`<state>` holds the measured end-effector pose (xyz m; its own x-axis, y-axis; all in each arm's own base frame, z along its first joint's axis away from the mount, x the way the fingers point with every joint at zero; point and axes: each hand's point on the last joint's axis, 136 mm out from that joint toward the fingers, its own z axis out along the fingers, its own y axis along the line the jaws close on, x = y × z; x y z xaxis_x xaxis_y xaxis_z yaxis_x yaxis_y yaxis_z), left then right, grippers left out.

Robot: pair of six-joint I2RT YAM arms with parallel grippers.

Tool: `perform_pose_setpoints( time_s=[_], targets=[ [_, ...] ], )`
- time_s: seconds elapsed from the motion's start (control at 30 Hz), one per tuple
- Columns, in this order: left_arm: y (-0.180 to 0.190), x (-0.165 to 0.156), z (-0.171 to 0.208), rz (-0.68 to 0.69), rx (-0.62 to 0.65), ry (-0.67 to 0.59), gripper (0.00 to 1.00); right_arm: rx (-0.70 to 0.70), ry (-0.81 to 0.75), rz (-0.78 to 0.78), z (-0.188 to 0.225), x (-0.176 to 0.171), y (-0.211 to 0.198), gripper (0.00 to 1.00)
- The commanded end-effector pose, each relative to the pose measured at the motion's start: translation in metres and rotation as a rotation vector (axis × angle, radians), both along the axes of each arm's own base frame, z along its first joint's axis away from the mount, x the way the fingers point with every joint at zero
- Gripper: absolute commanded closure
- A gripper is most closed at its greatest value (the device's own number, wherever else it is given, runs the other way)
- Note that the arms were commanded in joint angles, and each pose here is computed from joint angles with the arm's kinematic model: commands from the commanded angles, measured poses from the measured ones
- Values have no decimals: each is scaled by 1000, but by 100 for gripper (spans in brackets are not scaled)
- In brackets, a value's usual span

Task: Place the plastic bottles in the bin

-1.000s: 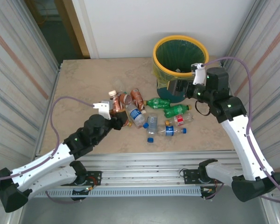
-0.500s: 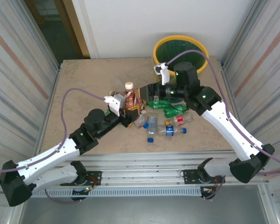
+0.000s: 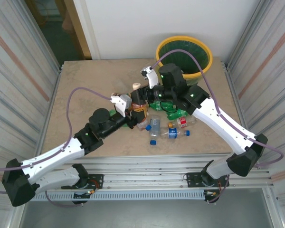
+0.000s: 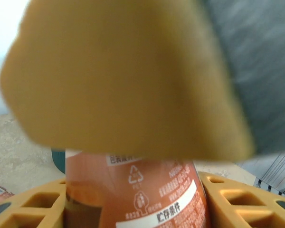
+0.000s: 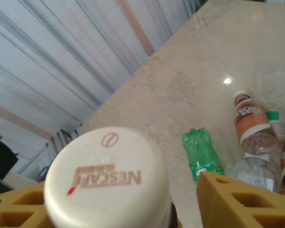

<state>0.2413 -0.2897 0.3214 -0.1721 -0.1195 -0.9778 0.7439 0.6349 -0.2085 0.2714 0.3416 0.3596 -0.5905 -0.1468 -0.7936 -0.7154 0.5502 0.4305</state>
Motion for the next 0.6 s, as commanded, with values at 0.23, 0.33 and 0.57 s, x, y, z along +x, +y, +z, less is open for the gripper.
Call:
perform_pose_setpoints(
  time_s=[0.23, 0.33, 0.57],
  targets=[
    [4, 2, 24, 17, -75, -20, 56, -26, -31, -32, 1, 7, 6, 88],
    [9, 3, 23, 38, -71, -19, 25, -40, -36, -62, 1, 9, 1, 97],
    [19, -3, 26, 51, -65, -35, 1, -69, -59, -140, 2, 16, -13, 100]
  ],
)
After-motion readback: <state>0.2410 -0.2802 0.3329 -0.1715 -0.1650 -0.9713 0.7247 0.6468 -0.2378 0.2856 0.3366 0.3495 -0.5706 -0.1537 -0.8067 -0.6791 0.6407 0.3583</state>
